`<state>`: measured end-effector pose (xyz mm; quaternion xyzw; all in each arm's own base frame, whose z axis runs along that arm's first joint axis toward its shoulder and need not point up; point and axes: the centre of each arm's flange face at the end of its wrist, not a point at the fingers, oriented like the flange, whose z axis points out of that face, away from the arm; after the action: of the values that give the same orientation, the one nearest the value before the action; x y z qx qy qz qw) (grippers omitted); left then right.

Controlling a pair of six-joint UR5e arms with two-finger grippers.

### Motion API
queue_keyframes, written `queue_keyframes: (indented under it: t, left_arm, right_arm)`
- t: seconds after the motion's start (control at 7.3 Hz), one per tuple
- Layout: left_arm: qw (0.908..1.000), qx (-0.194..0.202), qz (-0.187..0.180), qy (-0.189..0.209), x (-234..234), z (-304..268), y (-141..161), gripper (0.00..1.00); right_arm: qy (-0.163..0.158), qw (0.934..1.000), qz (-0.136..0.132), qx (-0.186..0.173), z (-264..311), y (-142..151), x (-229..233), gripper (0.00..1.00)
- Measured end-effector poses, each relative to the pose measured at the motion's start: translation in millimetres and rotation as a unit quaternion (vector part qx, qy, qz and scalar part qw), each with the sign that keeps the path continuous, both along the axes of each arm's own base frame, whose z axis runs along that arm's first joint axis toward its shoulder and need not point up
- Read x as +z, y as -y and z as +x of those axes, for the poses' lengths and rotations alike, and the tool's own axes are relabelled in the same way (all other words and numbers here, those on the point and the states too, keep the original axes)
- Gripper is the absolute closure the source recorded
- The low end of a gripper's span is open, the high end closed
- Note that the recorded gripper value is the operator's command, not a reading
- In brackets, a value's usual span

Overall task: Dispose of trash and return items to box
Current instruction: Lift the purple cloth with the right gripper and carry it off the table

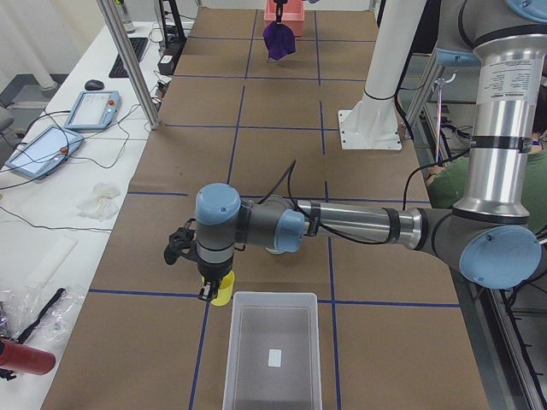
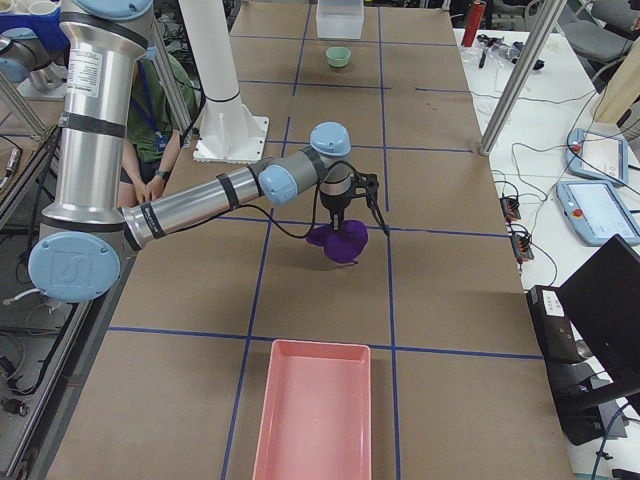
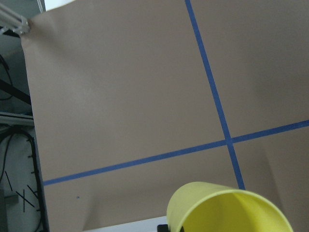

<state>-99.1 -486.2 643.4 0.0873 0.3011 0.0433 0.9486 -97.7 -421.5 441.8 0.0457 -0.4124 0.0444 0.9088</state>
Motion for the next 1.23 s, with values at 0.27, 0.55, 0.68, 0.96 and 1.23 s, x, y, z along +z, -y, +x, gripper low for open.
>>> queue_keyframes:
  t: [0.27, 0.55, 0.68, 0.96, 1.23]
  left_arm:
    - [0.9986, 0.004, -0.045, -0.028, 40.6, 11.7, -31.7, 1.0]
    - [0.9955, 0.027, -0.068, -0.061, 73.3, 36.9, -44.0, 1.0]
    - [0.9941, 0.04, -0.072, -0.071, 91.0, 48.7, -47.5, 1.0]
    - [0.9921, 0.057, -0.076, -0.082, 119.1, 64.9, -54.1, 1.0]
    - [0.9912, 0.063, -0.078, -0.087, 129.1, 70.2, -57.1, 0.23]
  right_arm:
    - [0.042, 0.9987, -0.006, 0.029, 37.6, 12.9, -24.8, 1.0]
    - [0.071, 0.9961, -0.001, 0.052, 69.3, 15.8, -41.4, 1.0]
    - [0.078, 0.995, 0.005, 0.063, 81.4, 14.2, -49.1, 1.0]
    - [0.083, 0.993, 0.019, 0.081, 100.5, 9.1, -62.0, 1.0]
    - [0.085, 0.9914, 0.028, 0.096, 114.3, 4.7, -68.6, 1.0]
